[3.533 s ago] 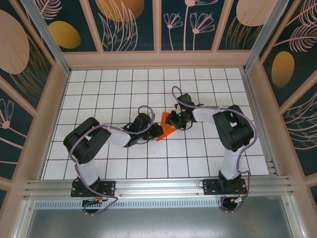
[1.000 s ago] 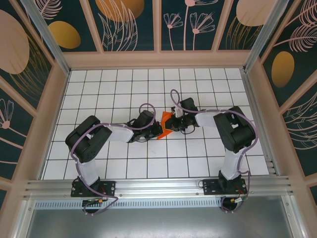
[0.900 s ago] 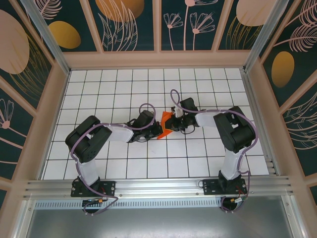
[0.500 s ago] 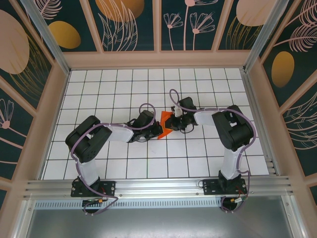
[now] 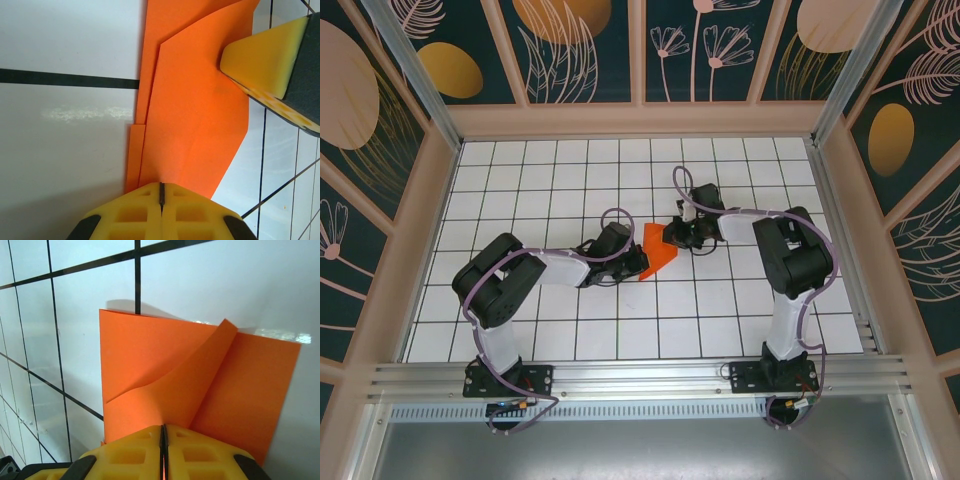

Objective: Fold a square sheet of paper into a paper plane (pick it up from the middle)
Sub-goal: Fourth fold the wing at the center of the table.

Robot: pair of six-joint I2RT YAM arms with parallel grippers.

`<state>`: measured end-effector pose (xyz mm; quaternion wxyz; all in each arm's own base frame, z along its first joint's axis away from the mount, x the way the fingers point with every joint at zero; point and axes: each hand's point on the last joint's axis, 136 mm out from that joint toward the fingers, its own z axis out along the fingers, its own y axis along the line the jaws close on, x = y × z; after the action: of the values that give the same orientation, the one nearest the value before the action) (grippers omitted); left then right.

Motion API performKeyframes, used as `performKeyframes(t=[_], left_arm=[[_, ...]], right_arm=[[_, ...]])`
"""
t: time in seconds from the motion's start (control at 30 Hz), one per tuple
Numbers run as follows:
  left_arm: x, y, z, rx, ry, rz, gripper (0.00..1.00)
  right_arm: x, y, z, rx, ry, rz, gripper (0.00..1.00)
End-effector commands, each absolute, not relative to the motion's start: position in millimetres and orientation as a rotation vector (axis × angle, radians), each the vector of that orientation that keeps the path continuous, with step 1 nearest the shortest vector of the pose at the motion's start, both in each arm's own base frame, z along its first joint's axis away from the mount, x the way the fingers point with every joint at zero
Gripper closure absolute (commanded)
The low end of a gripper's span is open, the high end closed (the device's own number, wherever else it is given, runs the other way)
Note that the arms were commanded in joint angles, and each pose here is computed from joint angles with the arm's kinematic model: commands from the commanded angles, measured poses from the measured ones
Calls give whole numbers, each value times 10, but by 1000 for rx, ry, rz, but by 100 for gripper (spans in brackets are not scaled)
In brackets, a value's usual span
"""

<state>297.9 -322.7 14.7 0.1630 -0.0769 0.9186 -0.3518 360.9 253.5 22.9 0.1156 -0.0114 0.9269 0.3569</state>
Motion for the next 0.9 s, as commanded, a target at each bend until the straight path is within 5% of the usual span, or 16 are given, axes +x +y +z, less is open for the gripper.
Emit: performKeyframes(t=[0.0,0.7,0.87], left_arm=[[2783,-2922,-265,-258,2759,-808,100],[2825,-2997,7,-190,2676,-897,100],[2938,-3027,354,-151,2563,-933,90]], right_arm=[[3651,2558,570,-108,2601,1081,88],[3245,2694,-26,-161,2818,1005,90],[3016,2697,-63,-148,2866,991,90]])
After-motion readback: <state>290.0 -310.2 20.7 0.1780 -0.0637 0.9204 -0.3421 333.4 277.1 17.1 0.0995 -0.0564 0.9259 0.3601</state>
